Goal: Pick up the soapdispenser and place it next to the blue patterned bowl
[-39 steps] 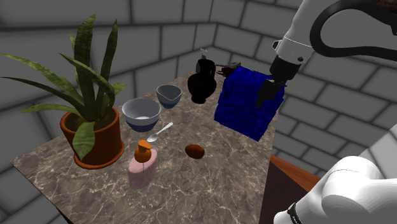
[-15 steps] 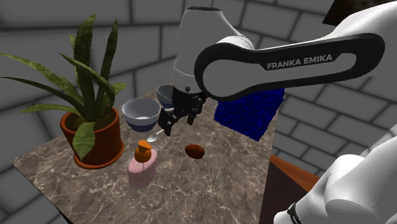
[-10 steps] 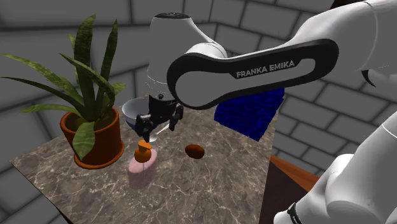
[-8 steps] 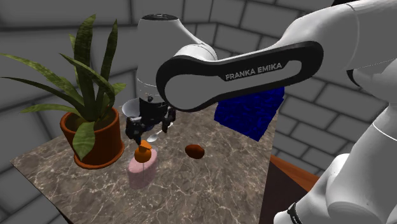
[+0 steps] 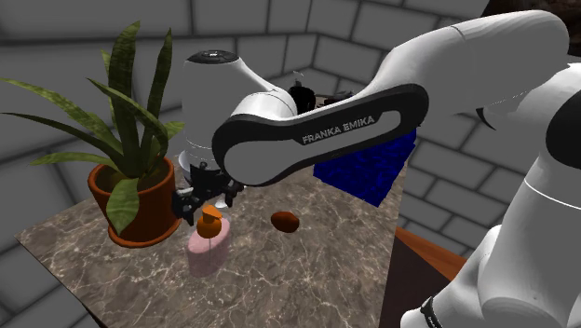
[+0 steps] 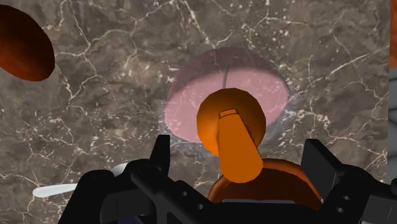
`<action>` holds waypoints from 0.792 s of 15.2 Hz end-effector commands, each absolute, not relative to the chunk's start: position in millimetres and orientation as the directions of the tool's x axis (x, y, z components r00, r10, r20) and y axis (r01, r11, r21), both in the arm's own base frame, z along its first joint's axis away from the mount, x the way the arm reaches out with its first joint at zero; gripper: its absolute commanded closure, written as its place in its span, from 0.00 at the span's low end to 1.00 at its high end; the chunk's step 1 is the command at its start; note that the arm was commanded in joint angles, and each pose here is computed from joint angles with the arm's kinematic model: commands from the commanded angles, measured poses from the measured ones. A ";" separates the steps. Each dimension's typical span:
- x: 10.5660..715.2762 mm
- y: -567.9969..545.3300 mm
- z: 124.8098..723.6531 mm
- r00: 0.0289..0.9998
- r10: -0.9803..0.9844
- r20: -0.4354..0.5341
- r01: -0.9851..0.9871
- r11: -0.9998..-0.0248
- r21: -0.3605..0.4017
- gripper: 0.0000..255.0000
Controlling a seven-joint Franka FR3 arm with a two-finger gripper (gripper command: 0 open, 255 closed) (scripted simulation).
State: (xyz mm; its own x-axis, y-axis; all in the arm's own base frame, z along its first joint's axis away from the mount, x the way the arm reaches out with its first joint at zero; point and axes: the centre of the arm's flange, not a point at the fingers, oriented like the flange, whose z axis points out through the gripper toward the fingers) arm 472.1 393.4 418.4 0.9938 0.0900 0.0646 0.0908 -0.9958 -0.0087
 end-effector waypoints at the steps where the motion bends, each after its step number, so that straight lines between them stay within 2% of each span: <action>1: 472.1 394.6 409.6 0.994 0.090 0.065 0.091 -0.996 -0.009 0.00; 9: 472.1 394.6 409.7 0.994 0.090 0.065 0.091 -0.996 -0.009 0.00; 10: 472.1 394.6 409.7 0.994 0.090 0.065 0.091 -0.996 -0.009 1.00; 12: 472.1 394.6 409.7 0.994 0.090 0.065 0.091 -0.996 -0.009 1.00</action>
State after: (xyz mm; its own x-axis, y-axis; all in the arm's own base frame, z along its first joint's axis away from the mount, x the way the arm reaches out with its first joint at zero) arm 472.1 394.6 409.8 0.9938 0.0903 0.0652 0.0911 -0.9958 -0.0092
